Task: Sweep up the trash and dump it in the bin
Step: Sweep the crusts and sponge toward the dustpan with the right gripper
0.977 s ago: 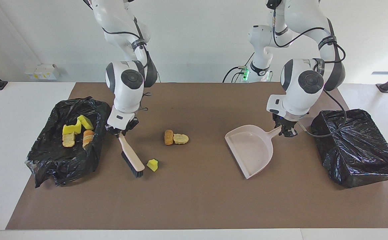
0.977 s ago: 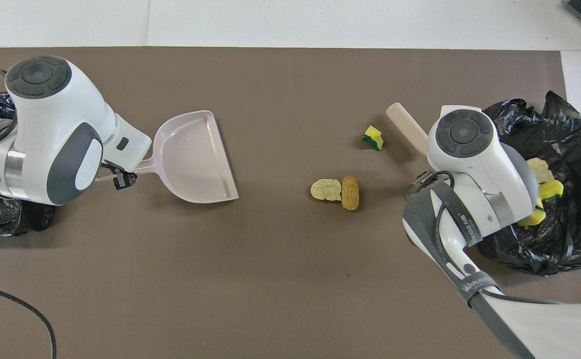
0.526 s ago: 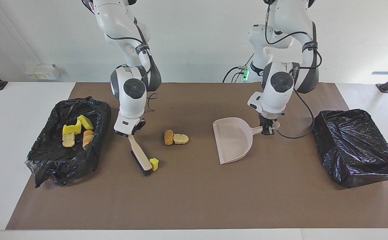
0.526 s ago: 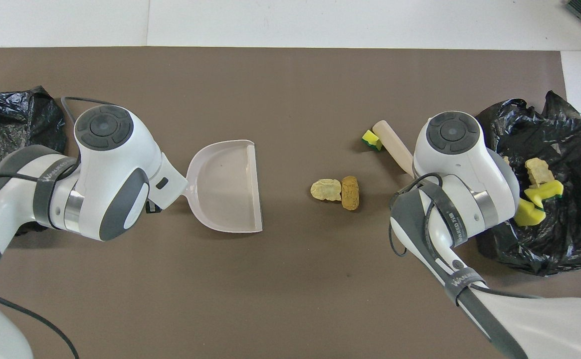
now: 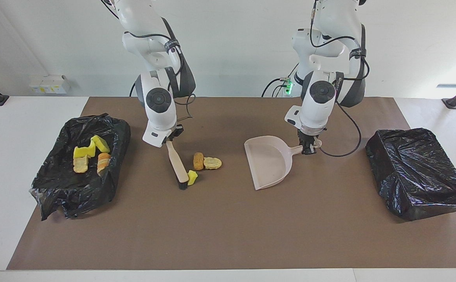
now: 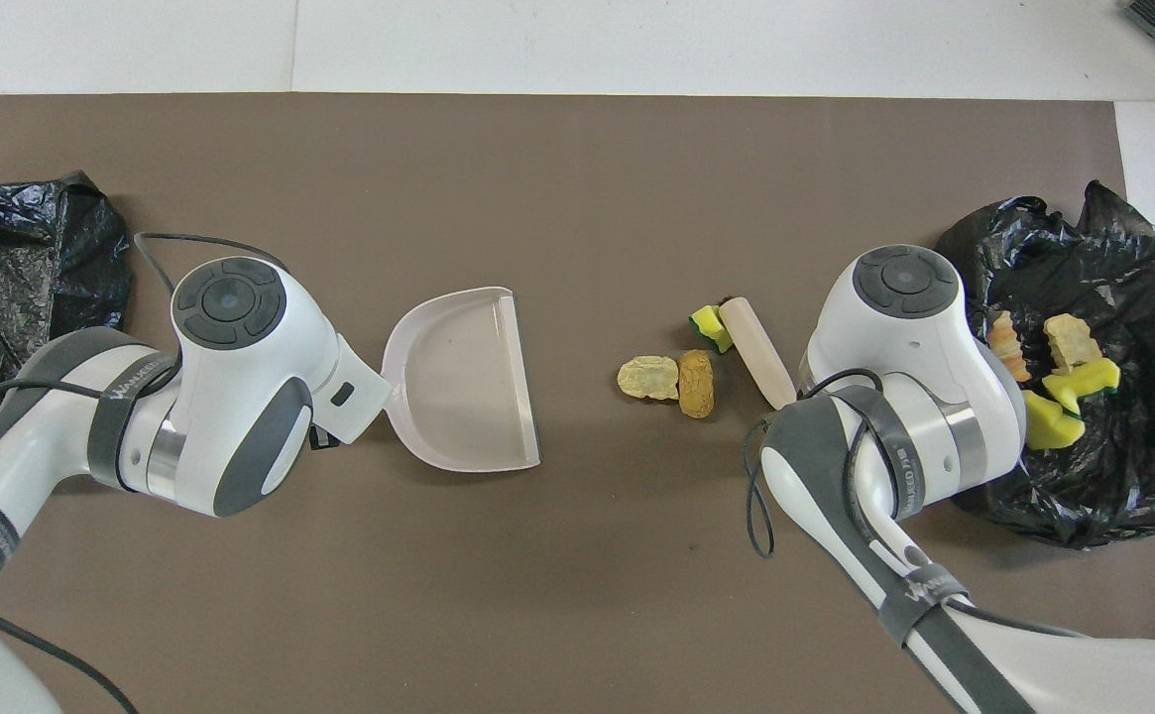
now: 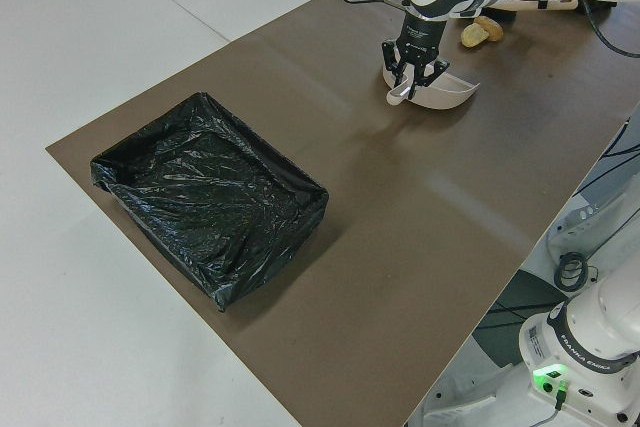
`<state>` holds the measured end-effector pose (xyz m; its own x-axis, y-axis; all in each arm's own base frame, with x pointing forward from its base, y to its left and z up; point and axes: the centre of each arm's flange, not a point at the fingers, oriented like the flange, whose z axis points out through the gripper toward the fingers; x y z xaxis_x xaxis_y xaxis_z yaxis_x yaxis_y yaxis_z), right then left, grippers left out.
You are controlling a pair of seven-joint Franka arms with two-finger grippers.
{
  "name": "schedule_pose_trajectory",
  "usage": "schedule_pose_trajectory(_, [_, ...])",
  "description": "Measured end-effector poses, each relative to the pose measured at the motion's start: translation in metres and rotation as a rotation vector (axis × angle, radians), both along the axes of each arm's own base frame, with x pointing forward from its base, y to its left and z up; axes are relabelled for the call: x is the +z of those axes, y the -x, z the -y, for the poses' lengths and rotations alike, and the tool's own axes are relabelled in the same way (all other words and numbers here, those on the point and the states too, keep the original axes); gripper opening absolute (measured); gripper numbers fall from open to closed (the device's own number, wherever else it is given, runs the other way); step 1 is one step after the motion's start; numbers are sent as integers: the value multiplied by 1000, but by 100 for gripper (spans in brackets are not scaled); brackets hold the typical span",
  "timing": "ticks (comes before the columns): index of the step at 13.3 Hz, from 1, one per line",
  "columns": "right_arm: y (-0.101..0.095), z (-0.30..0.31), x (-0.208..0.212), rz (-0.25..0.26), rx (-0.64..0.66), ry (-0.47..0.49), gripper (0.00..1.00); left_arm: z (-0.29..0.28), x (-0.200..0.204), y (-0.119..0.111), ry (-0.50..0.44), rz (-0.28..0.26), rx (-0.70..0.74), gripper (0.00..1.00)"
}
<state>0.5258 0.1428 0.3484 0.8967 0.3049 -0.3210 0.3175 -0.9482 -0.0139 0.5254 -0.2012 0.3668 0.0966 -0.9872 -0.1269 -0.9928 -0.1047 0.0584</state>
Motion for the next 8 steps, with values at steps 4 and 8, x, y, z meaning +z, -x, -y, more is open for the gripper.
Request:
schedule_pose_trajectory(4, [18, -16, -5, -40, -96, -49, 26, 17, -3, 11, -6, -1, 17, 32])
schedule_pose_trajectory(8, [36, -67, 0, -62, -166, -149, 26, 45, -6, 25, -10, 5, 10, 32])
